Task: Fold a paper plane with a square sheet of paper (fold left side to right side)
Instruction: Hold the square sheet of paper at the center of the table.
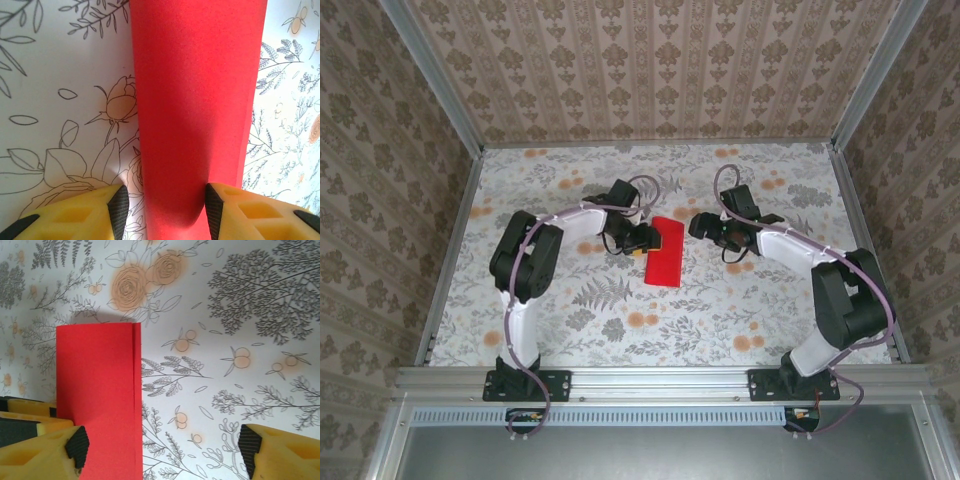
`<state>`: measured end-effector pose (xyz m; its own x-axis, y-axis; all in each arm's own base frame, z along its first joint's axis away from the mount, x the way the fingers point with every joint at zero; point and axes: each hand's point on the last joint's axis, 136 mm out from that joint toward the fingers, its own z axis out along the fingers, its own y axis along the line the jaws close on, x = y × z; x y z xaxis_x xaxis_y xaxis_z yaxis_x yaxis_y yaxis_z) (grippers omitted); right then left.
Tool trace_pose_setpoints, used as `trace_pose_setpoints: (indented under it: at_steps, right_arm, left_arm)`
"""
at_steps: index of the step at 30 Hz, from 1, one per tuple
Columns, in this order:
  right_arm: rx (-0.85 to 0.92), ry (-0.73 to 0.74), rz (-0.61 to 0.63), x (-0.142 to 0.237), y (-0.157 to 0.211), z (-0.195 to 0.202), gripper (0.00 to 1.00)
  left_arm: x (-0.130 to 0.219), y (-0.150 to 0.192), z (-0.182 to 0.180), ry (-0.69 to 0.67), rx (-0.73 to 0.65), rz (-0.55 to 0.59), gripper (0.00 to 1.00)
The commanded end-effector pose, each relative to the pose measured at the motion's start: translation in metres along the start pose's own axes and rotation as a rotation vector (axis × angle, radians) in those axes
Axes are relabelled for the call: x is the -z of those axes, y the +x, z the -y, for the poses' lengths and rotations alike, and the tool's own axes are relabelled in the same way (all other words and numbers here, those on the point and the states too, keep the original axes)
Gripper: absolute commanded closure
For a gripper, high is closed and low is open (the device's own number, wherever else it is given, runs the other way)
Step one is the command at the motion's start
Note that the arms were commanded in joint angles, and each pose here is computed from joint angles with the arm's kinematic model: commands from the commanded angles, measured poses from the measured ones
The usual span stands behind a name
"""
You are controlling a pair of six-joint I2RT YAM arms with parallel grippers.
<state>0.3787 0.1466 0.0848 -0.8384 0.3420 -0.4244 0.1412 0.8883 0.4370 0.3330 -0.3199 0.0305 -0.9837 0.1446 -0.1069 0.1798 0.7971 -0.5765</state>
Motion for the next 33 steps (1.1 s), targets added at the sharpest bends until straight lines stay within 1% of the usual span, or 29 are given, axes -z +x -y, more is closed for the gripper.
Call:
trace_pose_setpoints:
  at_steps: [1, 8, 33]
  right_arm:
    - [-0.009, 0.026, 0.046, 0.008, -0.006, 0.007, 0.14]
    - [-0.006, 0.019, 0.054, 0.013, -0.008, 0.005, 0.10]
    - [0.004, 0.008, 0.062, 0.019, -0.010, 0.003, 0.09]
  left_arm:
    - [-0.024, 0.019, -0.018, -0.066, 0.011, -0.080, 0.50]
    - [-0.033, 0.023, -0.017, -0.083, 0.018, -0.103, 0.49]
    - [-0.046, 0.030, -0.023, -0.174, -0.034, -0.164, 0.47]
